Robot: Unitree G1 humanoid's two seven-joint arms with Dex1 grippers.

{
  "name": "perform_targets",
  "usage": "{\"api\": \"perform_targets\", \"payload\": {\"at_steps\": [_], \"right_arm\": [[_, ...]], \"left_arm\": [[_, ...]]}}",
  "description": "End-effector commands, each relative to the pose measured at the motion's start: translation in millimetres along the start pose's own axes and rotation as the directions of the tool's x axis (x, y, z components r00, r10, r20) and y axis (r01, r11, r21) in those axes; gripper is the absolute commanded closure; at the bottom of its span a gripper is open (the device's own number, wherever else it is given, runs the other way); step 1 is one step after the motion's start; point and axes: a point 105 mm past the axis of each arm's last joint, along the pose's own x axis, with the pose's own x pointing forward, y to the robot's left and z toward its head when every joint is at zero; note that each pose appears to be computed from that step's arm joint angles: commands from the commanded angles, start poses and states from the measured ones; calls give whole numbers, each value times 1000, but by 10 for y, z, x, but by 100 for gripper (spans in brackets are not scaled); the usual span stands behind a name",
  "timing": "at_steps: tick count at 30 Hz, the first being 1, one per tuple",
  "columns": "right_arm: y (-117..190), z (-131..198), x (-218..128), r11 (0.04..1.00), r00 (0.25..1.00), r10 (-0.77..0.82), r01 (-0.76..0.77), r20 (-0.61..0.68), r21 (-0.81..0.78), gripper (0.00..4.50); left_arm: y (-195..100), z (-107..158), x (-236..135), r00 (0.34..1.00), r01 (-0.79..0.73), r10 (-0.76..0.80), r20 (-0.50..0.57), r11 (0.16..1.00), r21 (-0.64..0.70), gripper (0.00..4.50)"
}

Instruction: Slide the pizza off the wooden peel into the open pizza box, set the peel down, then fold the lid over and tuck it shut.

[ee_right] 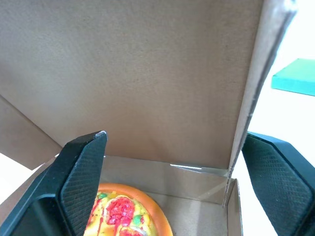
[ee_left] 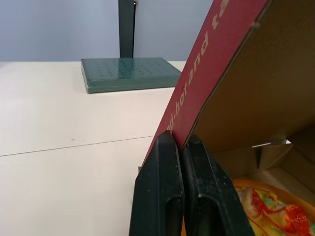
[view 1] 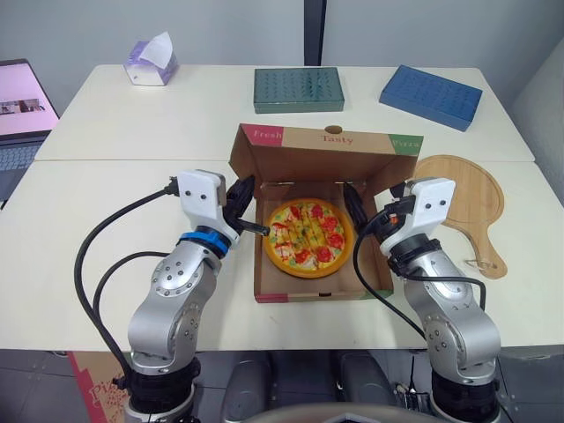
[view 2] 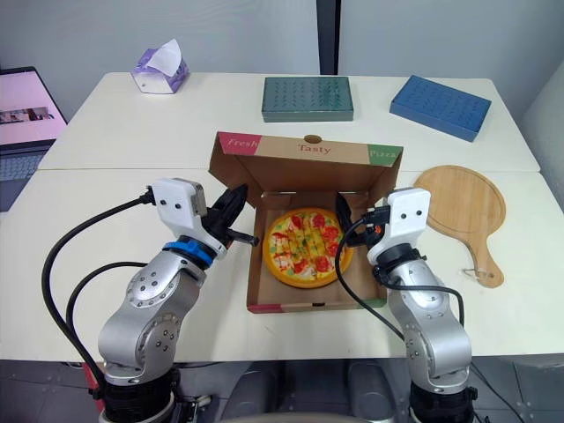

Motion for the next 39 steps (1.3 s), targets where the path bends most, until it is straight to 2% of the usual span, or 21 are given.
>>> {"api": "perform_targets", "payload": {"at_steps": [1,8,15,28,33,36,39], "right_arm": [[128,70,11,997,997,69,-70,19,15,0],[150,46,-11,996,997,82,-82,4,21,0],[136,17,-42,997,997,73,-73,-9,18,0],[61,-63,-109,999,999,35,-35,-30,-3,0],[53,-72,-119,1000,999,27,-28,-29,-4,0],[51,-74,-123,1000,999,24,-24,-28,-4,0],[36,-74,-125,1000,1000,17,-17,-26,-4,0]], "left_arm": [[-261,123,36,993,97,-96,63,995,-17,446],[-312,10,-49,992,111,-107,64,992,-53,446],[-170,-70,-198,996,80,-79,48,996,-31,446],[-92,-332,-425,994,100,-101,-34,995,-18,446],[-74,-310,-460,992,128,-129,-19,991,-36,446],[-48,-294,-485,990,137,-138,-17,990,-38,386],[-12,-242,-530,988,153,-153,-7,988,-21,287]]}}
